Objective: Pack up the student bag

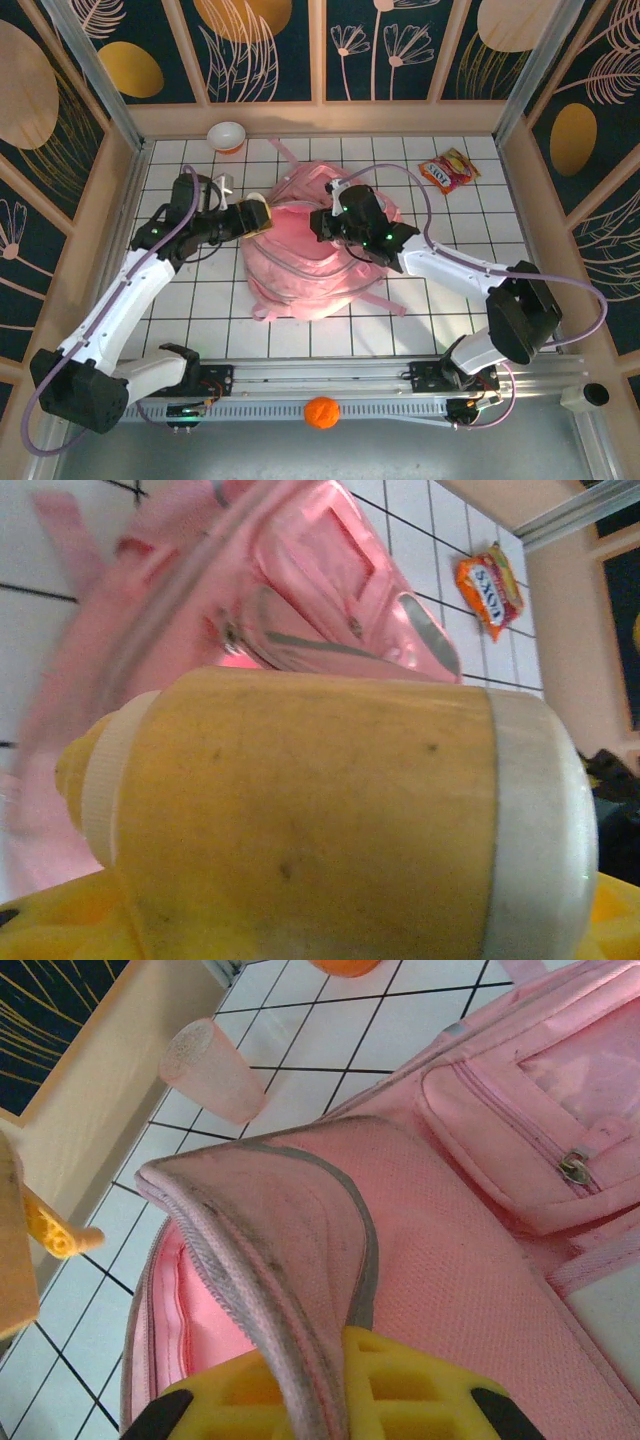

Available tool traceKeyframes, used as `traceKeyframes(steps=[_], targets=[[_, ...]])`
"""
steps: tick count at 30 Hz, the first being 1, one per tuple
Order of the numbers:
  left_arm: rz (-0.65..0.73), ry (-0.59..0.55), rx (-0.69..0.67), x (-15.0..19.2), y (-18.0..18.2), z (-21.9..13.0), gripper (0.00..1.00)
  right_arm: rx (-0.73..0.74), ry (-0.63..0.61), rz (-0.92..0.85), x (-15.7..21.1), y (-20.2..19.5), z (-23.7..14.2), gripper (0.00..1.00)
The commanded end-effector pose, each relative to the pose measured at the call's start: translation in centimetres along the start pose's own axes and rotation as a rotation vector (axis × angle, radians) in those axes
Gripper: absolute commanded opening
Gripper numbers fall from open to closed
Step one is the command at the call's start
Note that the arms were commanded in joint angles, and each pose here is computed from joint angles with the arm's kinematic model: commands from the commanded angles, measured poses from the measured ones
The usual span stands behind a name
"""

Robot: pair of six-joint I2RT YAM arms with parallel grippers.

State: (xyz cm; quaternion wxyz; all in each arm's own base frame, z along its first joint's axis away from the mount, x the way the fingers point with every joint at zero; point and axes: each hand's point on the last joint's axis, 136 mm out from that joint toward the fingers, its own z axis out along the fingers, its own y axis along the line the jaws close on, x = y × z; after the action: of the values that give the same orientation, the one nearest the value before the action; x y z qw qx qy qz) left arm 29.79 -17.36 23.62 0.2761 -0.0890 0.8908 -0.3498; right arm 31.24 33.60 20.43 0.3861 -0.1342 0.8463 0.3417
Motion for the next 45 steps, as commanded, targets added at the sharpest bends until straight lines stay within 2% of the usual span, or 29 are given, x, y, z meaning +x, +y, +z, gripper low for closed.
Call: traceKeyframes(steps=[1,7,11,15,18,23,27,33,43,45], targets=[[-0.139,-0.021,0.032,0.2,-0.9,1.5,0.38,-0.117,-0.169,-0.005,-5.5,4.3,-1.1,0.00],[-0.234,0.028,-0.012,2.5,0.6,4.6,0.43,-0.112,-0.186,-0.018,-6.0,4.5,-1.4,0.00],[-0.258,0.037,0.046,2.0,-0.7,6.0,0.48,-0.165,-0.192,-0.030,-6.2,5.6,-1.5,0.00],[-0.262,0.056,0.068,1.7,-1.7,7.1,0.60,-0.173,-0.194,-0.045,-6.1,6.0,-1.4,0.00],[-0.266,0.050,0.088,1.0,-2.6,6.9,0.74,-0.165,-0.200,-0.046,-6.1,5.8,-1.5,0.00],[-0.303,0.061,0.065,2.2,-1.4,6.6,0.79,-0.157,-0.204,-0.055,-6.0,5.6,-1.7,0.00],[-0.308,0.038,0.091,1.9,-1.9,5.8,0.84,-0.159,-0.195,-0.056,-5.8,5.6,-1.6,0.00],[-0.299,0.029,0.091,1.3,-2.4,5.6,0.85,-0.172,-0.189,-0.061,-5.5,5.7,-1.5,0.00],[-0.295,0.040,0.008,2.5,-0.2,5.7,0.66,-0.184,-0.196,-0.074,-5.8,6.0,-2.1,0.00],[-0.291,0.037,0.007,2.7,0.2,5.8,0.66,-0.218,-0.198,-0.088,-6.0,6.7,-2.3,0.00]])
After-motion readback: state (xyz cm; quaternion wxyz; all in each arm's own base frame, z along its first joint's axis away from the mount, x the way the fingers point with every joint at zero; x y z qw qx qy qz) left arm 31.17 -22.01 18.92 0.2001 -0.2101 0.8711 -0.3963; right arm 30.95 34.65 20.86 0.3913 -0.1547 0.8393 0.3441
